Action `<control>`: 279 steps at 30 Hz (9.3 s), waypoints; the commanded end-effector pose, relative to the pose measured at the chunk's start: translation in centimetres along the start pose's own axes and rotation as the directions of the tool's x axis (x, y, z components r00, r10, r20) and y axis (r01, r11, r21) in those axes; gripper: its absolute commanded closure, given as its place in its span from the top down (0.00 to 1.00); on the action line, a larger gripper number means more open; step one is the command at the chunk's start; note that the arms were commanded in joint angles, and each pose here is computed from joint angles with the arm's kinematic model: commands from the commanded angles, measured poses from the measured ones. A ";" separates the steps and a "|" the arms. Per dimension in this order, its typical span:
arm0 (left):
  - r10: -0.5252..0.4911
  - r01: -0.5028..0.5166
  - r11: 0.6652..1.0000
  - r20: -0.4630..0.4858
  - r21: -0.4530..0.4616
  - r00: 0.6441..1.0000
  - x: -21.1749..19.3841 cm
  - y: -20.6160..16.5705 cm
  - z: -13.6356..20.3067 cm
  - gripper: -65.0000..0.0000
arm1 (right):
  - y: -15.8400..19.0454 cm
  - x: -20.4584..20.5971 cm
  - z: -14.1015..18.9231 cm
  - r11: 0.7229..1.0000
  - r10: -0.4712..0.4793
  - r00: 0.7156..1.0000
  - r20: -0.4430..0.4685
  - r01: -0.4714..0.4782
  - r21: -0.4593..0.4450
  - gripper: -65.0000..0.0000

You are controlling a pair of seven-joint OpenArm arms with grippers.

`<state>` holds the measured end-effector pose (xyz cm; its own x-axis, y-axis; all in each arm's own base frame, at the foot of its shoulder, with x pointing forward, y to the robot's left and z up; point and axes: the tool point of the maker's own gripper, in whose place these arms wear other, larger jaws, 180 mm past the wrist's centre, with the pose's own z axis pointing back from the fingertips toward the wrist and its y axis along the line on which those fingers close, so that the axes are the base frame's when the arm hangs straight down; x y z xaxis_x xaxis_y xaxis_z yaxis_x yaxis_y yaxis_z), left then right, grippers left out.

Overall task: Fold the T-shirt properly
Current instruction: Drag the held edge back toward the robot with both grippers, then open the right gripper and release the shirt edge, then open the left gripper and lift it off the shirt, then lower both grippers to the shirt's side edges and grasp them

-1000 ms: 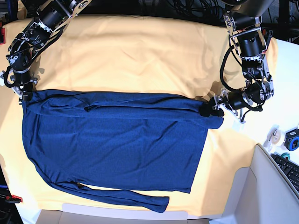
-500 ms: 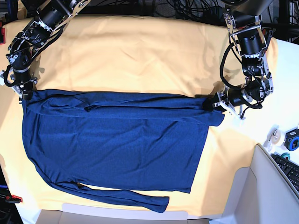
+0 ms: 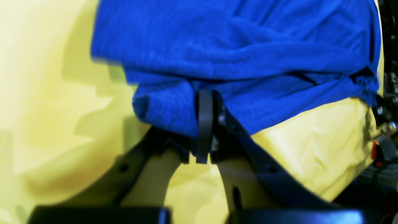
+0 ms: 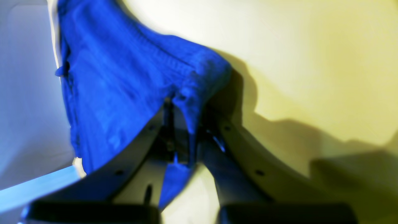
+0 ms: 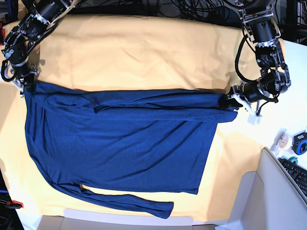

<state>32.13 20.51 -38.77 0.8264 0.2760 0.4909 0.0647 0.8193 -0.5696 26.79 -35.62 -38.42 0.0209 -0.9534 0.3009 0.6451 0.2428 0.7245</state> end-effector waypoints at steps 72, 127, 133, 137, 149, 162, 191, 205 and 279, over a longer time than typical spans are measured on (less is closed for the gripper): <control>0.108 -0.084 0.968 -0.091 0.236 0.990 -15.6 4.6 10.1 0.11 | -12.2 -1.5 12.4 0.899 0.304 0.931 -0.200 -0.350 -0.262 0.00; 0.040 -0.046 0.940 0.023 0.338 0.999 -11.4 6.6 14.5 0.29 | -11.1 7.0 20.6 0.854 0.402 0.914 0.062 -0.350 -0.385 0.41; 0.035 -0.054 0.928 0.057 0.368 0.998 -10.6 7.3 15.8 0.29 | -9.3 7.1 20.4 0.853 0.435 0.897 0.082 -0.380 -0.358 0.41; 0.018 -0.037 0.927 0.054 0.374 0.998 -10.0 7.5 16.1 0.29 | -8.0 7.3 20.1 0.856 0.450 0.887 0.106 -0.395 -0.333 0.41; -0.201 0.144 0.917 0.120 0.372 0.972 -4.6 3.0 16.8 0.29 | -2.8 7.8 18.1 0.890 0.446 0.869 0.212 -0.406 -0.210 0.41; -0.316 0.241 0.915 0.204 0.323 0.927 4.9 -0.4 15.2 0.29 | 8.2 4.9 11.7 0.841 0.515 0.831 0.212 -0.538 0.066 0.41; 0.098 -0.089 0.992 0.098 -0.089 0.990 13.6 -1.8 -5.4 0.38 | 15.5 2.2 -0.5 0.692 0.708 0.698 0.107 -0.716 0.090 0.41; 0.148 -0.139 0.988 0.147 -0.073 0.978 13.9 -0.4 -5.7 0.38 | 16.4 2.5 -0.4 0.695 0.702 0.701 0.124 -0.713 0.098 0.41; 0.110 -0.091 0.991 0.201 -0.102 0.973 11.3 -4.0 -10.8 0.00 | 15.9 3.6 -7.7 0.611 0.790 0.606 -0.096 -0.761 0.217 0.41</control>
<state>45.50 14.63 -40.40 0.7352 0.4529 0.5043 0.0080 0.7382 -0.6746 41.29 -35.48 -34.06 0.6628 -0.4181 0.6212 0.2417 0.9046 0.3510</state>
